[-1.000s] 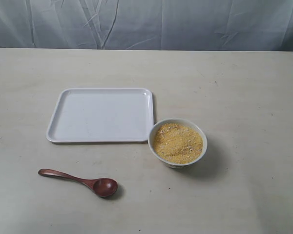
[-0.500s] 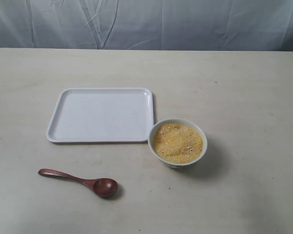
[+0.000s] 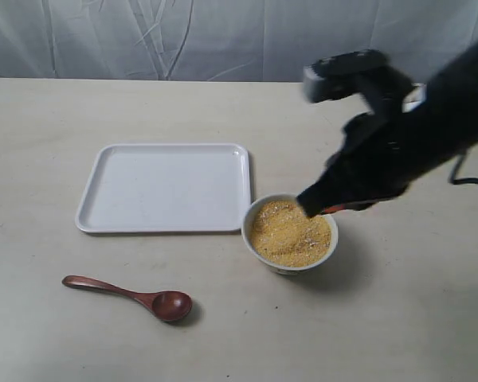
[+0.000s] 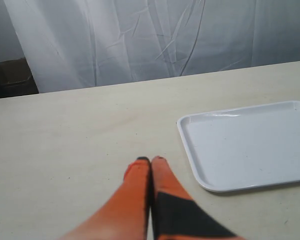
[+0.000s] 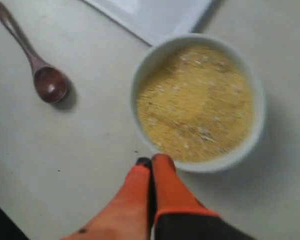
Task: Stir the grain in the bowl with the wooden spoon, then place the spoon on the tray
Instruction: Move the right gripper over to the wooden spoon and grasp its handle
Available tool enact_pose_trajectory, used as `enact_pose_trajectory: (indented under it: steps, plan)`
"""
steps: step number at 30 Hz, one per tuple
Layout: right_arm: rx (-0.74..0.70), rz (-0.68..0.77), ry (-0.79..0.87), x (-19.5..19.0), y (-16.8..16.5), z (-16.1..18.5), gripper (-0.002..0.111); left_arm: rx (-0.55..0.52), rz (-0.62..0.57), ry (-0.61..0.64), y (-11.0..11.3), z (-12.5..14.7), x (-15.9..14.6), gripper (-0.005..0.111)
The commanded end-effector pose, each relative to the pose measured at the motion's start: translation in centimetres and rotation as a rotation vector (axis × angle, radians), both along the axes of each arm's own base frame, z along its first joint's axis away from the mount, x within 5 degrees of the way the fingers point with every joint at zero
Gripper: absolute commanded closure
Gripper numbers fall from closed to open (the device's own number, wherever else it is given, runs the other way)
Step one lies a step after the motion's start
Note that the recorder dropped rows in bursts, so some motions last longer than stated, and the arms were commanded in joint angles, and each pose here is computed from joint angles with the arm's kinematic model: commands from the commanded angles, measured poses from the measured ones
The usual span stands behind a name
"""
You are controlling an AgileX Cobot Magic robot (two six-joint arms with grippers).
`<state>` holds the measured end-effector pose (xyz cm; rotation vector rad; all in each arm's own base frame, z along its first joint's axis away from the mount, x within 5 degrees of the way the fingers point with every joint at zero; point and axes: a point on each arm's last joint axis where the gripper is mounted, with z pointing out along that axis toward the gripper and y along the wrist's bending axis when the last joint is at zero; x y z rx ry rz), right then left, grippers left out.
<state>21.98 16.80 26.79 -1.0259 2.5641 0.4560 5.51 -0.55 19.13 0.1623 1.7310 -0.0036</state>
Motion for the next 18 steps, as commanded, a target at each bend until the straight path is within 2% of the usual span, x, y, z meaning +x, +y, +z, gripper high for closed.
enact_pose_trajectory:
  steps: [1, 5, 9, 12, 13, 14, 18]
  plan:
    - [-0.057, 0.236, -0.038, -0.6, 8.0, -1.2, 0.109, -0.002, 0.000, -0.008, 0.0, 0.0, 0.0, 0.107]
    - [-0.082, 0.424, -0.113, -1.5, 15.0, -2.7, 0.109, 0.003, 0.000, -0.009, 0.0, 0.0, 0.0, 0.107]
    - [-0.099, 0.515, -0.132, -2.2, 19.8, -4.9, 0.108, 0.003, 0.000, -0.009, 0.0, 0.0, 0.0, 0.107]
    - [-0.119, 0.579, -0.143, -2.7, 22.2, -6.6, 0.093, 0.003, 0.000, -0.009, 0.0, 0.0, 0.0, 0.107]
    - [-0.126, 0.617, -0.150, -3.0, 23.4, -7.5, 0.081, 0.003, 0.000, -0.009, 0.0, 0.0, 0.0, 0.107]
    - [-0.127, 0.623, -0.151, -2.9, 23.8, -7.8, 0.077, 0.003, 0.000, -0.009, 0.0, 0.0, 0.0, 0.107]
    - [-0.126, 0.625, -0.157, -2.2, 25.6, -10.1, 0.076, 0.003, 0.000, -0.009, 0.0, 0.0, 0.0, 0.107]
